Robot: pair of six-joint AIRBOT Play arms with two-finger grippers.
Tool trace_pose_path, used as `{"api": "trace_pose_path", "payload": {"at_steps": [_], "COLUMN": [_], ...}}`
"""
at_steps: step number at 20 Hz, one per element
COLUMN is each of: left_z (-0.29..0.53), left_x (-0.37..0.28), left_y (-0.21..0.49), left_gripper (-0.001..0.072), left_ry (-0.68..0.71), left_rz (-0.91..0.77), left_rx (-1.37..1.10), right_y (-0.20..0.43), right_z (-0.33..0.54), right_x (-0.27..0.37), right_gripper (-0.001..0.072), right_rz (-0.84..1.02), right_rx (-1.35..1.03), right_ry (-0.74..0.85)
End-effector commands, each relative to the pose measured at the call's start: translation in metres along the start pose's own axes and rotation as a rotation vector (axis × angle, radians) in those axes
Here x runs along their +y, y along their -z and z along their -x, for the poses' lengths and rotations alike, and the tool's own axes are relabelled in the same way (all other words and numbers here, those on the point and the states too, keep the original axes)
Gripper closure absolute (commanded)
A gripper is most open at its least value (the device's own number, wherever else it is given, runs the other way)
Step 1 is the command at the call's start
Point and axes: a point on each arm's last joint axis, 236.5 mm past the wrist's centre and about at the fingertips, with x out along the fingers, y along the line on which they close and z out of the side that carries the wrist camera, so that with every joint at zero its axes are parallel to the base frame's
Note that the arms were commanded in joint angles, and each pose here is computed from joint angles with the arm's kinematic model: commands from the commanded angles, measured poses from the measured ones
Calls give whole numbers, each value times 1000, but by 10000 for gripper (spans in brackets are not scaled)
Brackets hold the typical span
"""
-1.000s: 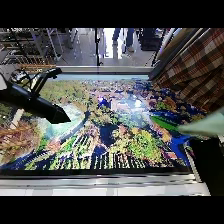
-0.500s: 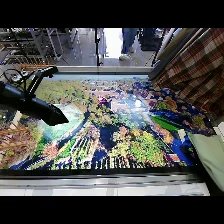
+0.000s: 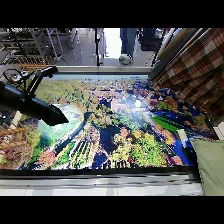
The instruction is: Fold the clothes and pants, and hang the long-sleeved shirts on hangers.
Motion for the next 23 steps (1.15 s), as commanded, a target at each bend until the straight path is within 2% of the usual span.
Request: {"api": "trace_pose_path", "payload": {"at_steps": [1, 2, 3, 4, 5, 6, 7, 8, 10, 11, 15, 16, 17, 18, 23], "left_z": [5, 13, 32, 62, 94, 115, 129, 138, 151, 152, 150, 150, 150, 149, 148], "left_x": [27, 56, 91, 127, 153, 165, 168, 167, 169, 170, 172, 172, 172, 172, 174], "left_y": [9, 20, 34, 46, 50, 45, 34, 23, 13, 15, 14, 14, 14, 14, 14], "left_gripper": [699, 698, 699, 699, 698, 698, 698, 698, 698, 698, 697, 698, 698, 698, 698], "left_ry": [-125, -263, -445, -656, -822, -890, -894, -880, -872, -874, -872, -872, -872, -872, -870], "left_rz": [78, 150, 236, 312, 368, 386, 381, 376, 379, 403, 407, 407, 408, 408, 410], "left_rx": [29, 54, 77, 71, 17, -64, -158, -243, -333, -341, -338, -337, -337, -336, -331], "right_y": [-29, -4, 27, 60, 89, 117, 144, 164, 189, 194, 194, 193, 188, 183, 178], "right_z": [39, 39, 31, 17, 4, -5, -12, -17, -19, -19, -12, -10, -8, -6, -5], "right_x": [169, 211, 234, 246, 251, 257, 265, 275, 298, 315, 372, 382, 391, 396, 400], "right_gripper": [25, 27, 73, 199, 222, 224, 278, 412, 580, 692, 686, 663, 566, 542, 541], "right_rz": [88, 186, 289, 369, 430, 515, 614, 708, 860, 917, 1002, 996, 996, 990, 983], "right_rx": [-101, -23, 66, 162, 236, 284, 315, 322, 289, 238, 25, -11, -56, -89, -114], "right_ry": [-528, -596, -587, -528, -462, -417, -389, -374, -369, -386, -485, -507, -519, -527, -532]}}
